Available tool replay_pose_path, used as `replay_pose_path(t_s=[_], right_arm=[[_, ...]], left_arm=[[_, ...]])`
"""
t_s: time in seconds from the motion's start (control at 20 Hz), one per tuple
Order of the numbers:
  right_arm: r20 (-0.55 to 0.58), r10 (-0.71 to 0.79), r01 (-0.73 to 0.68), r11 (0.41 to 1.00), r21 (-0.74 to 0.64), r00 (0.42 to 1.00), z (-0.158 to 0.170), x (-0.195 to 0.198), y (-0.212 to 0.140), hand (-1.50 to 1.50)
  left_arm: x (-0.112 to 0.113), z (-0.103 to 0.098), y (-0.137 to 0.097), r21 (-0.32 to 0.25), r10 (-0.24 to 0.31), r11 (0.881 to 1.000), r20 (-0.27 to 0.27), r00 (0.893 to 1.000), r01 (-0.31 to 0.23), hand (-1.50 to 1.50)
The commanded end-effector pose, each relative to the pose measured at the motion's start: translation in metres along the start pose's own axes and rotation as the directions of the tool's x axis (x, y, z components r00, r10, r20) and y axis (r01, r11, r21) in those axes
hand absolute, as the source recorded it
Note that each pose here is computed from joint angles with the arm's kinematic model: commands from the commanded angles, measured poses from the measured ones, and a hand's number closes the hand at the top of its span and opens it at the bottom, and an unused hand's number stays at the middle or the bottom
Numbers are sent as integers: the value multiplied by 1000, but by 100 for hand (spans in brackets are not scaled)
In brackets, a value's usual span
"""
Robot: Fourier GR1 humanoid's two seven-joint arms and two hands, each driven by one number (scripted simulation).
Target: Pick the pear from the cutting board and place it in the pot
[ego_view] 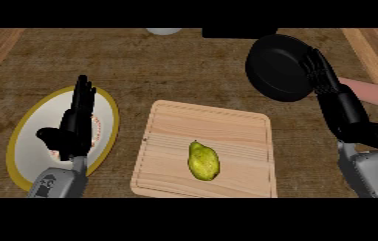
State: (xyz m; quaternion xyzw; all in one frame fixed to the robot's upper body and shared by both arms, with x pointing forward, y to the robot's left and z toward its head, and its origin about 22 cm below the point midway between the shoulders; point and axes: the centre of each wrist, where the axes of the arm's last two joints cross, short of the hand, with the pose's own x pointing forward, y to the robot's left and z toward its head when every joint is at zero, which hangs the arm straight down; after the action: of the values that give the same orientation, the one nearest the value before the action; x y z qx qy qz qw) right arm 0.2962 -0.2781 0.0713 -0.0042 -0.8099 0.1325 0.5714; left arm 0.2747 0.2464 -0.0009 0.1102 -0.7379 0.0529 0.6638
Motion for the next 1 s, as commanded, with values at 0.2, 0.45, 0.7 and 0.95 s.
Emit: replay_pose_path(t_s=[0.2, 0.45, 0.7, 0.95], right_arm=[[70, -659, 601, 720, 347, 749, -26, -4, 91, 150], [23, -620, 562, 725, 399, 784, -14, -60, 69, -150], [107, -729, 563, 605, 563, 677, -14, -77, 68, -150], [121, -632, 422, 636, 646, 766, -28, -72, 30, -150]], left_arm=[[43, -21, -22, -150, 69, 988, 159, 985, -45, 0], [60, -31, -28, -227, 102, 972, 151, 983, -65, 0], [70, -40, -20, -214, 110, 973, 128, 986, -81, 0], [69, -43, -18, -210, 102, 975, 123, 987, -74, 0]])
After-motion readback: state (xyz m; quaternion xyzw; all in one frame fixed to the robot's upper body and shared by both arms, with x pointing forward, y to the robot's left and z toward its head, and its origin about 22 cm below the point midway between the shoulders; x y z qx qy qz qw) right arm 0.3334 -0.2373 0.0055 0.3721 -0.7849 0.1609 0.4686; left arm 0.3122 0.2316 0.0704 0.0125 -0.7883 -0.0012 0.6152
